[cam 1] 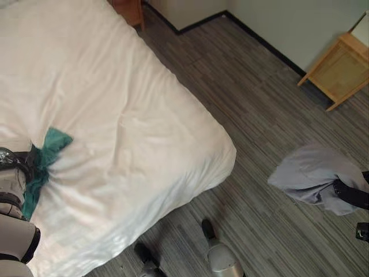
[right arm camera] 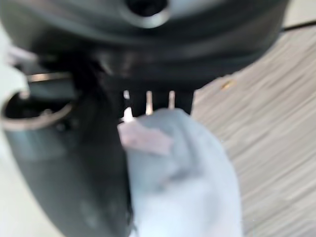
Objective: Pick up bed clothes into laundry basket.
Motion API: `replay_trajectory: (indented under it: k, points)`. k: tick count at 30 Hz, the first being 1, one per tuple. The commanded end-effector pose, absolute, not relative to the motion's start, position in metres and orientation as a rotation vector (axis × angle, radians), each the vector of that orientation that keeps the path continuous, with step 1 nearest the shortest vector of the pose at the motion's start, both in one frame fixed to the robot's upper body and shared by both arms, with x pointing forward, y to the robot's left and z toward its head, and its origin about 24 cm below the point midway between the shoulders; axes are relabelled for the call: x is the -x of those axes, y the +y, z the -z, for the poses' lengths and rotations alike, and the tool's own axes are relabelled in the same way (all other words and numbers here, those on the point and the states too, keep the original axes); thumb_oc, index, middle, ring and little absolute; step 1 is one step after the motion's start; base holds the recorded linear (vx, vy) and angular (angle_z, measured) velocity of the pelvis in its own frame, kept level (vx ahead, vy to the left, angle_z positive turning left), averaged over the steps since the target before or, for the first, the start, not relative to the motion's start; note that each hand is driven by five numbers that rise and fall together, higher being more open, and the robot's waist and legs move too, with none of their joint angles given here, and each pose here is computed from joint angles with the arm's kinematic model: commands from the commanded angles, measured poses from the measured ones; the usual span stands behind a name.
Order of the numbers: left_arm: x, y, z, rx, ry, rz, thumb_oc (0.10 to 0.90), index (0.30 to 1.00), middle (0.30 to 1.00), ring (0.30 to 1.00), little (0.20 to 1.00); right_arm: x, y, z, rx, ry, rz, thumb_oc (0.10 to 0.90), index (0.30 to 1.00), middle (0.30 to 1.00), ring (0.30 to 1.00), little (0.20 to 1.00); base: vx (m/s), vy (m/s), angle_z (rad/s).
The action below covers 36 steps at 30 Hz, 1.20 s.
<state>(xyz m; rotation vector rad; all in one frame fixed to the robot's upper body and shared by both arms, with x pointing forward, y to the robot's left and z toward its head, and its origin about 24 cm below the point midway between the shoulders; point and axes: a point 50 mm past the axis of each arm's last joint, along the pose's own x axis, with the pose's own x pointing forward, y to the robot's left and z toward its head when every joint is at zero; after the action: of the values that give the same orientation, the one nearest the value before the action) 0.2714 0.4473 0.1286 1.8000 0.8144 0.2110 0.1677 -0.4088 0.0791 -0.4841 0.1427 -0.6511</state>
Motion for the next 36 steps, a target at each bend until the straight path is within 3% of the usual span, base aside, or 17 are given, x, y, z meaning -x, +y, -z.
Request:
replay_trajectory:
  k: [1, 6, 7, 9, 10, 11, 12, 13, 15, 16, 21, 22, 26, 36]
  points:
    - [-0.245, 0.485, -0.222, -1.827, 0.693, -0.618, 0.400, 0.300, 0.300, 0.300, 0.300, -0.188, -0.415, -0.173, 0.585, -0.262, 0.663, 0.400, 0.300, 0.300, 0.300, 0.300, 0.05, 0.054, 0.06]
    - [-0.237, 0.488, -0.256, -1.799, 0.541, -0.774, 0.400, 0.300, 0.300, 0.300, 0.300, -0.205, -0.409, -0.184, 0.621, -0.289, 0.619, 0.400, 0.300, 0.300, 0.300, 0.300, 0.00, 0.064, 0.01]
    - [-0.215, 0.479, -0.313, -1.554, 0.076, -1.018, 0.400, 0.300, 0.300, 0.300, 0.300, -0.217, -0.402, -0.179, 0.586, -0.292, 0.617, 0.400, 0.300, 0.300, 0.300, 0.300, -0.13, 0.095, -0.26]
    - [-0.207, 0.474, -0.313, -1.480, -0.035, -1.026, 0.400, 0.300, 0.300, 0.300, 0.300, -0.220, -0.399, -0.179, 0.591, -0.284, 0.599, 0.400, 0.300, 0.300, 0.300, 0.300, -0.11, 0.132, -1.49]
    - [-0.213, 0.430, -0.314, -1.214, -0.452, -0.957, 0.400, 0.300, 0.300, 0.300, 0.300, -0.213, -0.399, -0.178, 0.617, -0.269, 0.619, 0.400, 0.300, 0.300, 0.300, 0.300, -0.18, 0.178, -1.83]
    - [-0.216, 0.407, -0.312, -1.131, -0.594, -0.894, 0.400, 0.300, 0.300, 0.300, 0.300, -0.208, -0.400, -0.177, 0.639, -0.270, 0.637, 0.400, 0.300, 0.300, 0.300, 0.300, -0.20, 0.173, -1.06]
    - [-0.212, 0.409, -0.309, -1.131, -0.585, -0.901, 0.400, 0.300, 0.300, 0.300, 0.300, -0.209, -0.399, -0.178, 0.643, -0.272, 0.629, 0.400, 0.300, 0.300, 0.300, 0.300, -0.17, 0.166, 0.39]
    - [-0.218, 0.352, -0.308, -0.941, -0.906, -0.803, 0.400, 0.300, 0.300, 0.300, 0.300, -0.200, -0.397, -0.172, 0.642, -0.289, 0.698, 0.400, 0.300, 0.300, 0.300, 0.300, -0.19, 0.152, 0.60]
    - [-0.215, 0.309, -0.297, -0.771, -1.077, -0.707, 0.406, 0.309, 0.309, 0.309, 0.309, -0.201, -0.385, -0.172, 0.576, -0.368, 0.744, 0.400, 0.300, 0.300, 0.300, 0.300, -0.40, 0.065, 0.26]
    - [-0.213, 0.272, -0.277, -0.501, -1.157, -0.554, 0.400, 0.300, 0.300, 0.300, 0.300, -0.204, -0.359, -0.179, 0.558, -0.477, 0.709, 0.400, 0.300, 0.300, 0.300, 0.300, -0.41, -0.017, -0.92]
    - [-0.215, 0.242, -0.238, -0.221, -1.062, -0.362, 0.400, 0.300, 0.300, 0.300, 0.300, -0.206, -0.324, -0.181, 0.562, -0.560, 0.629, 0.400, 0.300, 0.300, 0.300, 0.300, -0.36, 0.001, -1.62]
    - [-0.215, 0.215, -0.209, -0.019, -0.945, -0.208, 0.400, 0.300, 0.300, 0.300, 0.300, -0.209, -0.300, -0.174, 0.566, -0.577, 0.561, 0.400, 0.300, 0.300, 0.300, 0.300, -0.50, -0.184, -1.12]
    - [-0.233, 0.178, -0.179, -0.048, -0.742, -0.009, 0.400, 0.300, 0.300, 0.300, 0.300, -0.222, -0.273, -0.169, 0.604, -0.579, 0.460, 0.400, 0.300, 0.300, 0.300, 0.300, -0.32, -0.168, -1.92]
    - [-0.241, 0.167, -0.143, -0.107, -0.541, 0.108, 0.400, 0.300, 0.300, 0.300, 0.300, -0.240, -0.243, -0.167, 0.654, -0.582, 0.293, 0.400, 0.300, 0.300, 0.300, 0.300, -0.04, -0.357, -1.33]
